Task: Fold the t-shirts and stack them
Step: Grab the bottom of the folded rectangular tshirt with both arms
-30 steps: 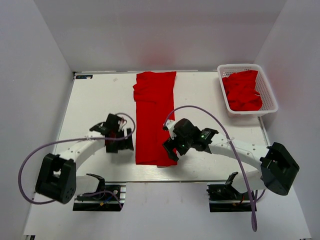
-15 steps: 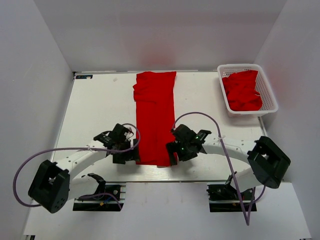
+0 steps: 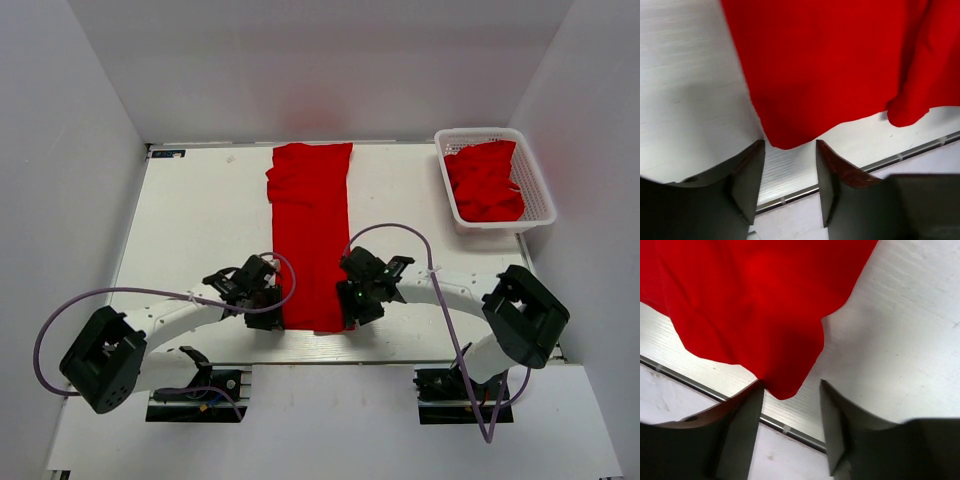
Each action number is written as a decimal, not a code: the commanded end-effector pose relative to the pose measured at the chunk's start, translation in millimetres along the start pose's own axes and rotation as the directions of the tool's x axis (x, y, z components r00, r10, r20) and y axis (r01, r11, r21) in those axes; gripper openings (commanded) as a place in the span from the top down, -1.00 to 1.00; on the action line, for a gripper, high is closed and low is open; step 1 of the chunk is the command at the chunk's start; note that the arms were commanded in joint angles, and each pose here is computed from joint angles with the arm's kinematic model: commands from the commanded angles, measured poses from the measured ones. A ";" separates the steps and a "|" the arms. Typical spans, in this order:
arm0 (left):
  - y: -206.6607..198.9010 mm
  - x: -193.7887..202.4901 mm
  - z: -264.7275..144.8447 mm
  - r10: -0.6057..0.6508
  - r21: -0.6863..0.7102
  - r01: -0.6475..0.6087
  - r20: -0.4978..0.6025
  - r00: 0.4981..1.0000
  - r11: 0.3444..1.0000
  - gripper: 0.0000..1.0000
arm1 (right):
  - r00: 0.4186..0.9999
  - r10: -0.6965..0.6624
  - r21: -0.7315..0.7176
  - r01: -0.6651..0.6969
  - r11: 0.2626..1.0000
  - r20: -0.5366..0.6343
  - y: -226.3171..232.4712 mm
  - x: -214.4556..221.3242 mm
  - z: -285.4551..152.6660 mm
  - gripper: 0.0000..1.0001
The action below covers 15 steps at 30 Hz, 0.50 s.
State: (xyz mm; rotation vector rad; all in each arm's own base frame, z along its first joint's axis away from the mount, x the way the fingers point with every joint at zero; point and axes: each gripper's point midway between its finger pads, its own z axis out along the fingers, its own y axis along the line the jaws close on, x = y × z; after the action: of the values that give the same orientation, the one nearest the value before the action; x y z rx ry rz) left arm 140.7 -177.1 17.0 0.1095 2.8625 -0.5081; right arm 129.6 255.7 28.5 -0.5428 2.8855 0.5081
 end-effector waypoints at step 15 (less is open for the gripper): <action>13.3 -7.2 0.2 0.052 -0.150 -0.046 0.033 0.998 0.988 1.00 | 0.995 -0.083 -0.050 0.085 0.995 0.049 7.7 -11.8 5.2 1.00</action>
State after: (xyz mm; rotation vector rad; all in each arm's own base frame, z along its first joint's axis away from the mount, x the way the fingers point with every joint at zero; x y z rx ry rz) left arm 144.6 -182.1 12.6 0.1412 2.8514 -0.4284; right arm 134.5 264.2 27.4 -0.6154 2.8353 0.5553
